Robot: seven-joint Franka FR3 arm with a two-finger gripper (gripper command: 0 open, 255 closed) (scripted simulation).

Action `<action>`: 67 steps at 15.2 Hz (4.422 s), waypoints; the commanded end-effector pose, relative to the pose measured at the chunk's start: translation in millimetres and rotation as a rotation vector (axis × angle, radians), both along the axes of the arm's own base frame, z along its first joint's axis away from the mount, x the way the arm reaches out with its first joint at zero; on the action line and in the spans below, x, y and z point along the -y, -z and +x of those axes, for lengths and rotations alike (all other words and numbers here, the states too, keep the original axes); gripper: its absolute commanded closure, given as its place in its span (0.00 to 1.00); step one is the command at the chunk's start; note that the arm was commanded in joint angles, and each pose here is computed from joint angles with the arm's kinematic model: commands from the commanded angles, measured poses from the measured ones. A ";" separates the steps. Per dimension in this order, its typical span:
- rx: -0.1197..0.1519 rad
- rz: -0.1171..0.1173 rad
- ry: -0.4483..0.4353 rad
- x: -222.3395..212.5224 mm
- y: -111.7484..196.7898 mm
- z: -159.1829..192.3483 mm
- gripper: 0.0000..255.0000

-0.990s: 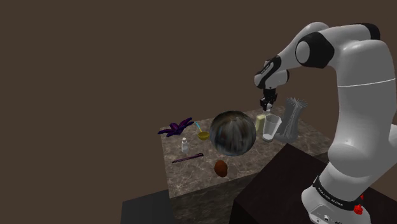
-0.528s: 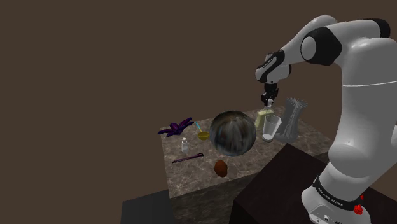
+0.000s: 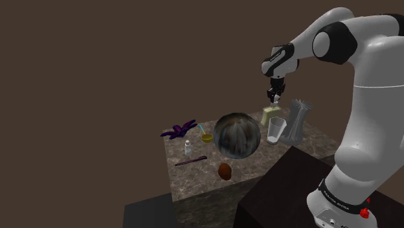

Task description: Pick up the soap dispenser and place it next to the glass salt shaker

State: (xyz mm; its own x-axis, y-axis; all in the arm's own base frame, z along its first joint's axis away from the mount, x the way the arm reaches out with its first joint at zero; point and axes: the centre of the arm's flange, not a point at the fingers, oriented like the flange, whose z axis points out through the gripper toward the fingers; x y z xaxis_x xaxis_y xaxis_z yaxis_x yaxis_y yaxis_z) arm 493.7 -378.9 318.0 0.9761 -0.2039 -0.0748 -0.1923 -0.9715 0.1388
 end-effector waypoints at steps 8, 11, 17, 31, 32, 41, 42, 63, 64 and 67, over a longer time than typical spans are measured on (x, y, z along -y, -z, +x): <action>0.000 0.000 0.000 0.4 -46.6 -0.2 1.00; 0.000 0.000 0.000 0.4 -62.5 -0.2 1.00; 0.000 0.000 0.000 0.4 -94.1 -0.2 1.00; 0.000 0.000 0.000 0.4 -168.0 -0.2 1.00; 0.000 0.000 0.000 0.4 -173.3 -0.2 1.00; 0.000 0.000 0.000 -51.4 -195.5 10.0 1.00; 0.000 0.000 0.000 -64.3 -195.6 12.5 1.00; 0.000 0.000 0.000 -336.4 -196.3 65.9 1.00; 0.000 0.000 0.000 -349.3 -196.4 68.4 1.00; 0.000 0.000 0.000 -388.2 -196.5 76.1 1.00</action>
State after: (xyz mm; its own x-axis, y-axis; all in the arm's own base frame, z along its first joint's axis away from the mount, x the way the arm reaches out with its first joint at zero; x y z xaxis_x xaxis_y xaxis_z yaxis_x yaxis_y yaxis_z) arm 567.7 -3.6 514.0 0.9764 -0.2025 -0.0754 -0.1908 -0.9718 0.1387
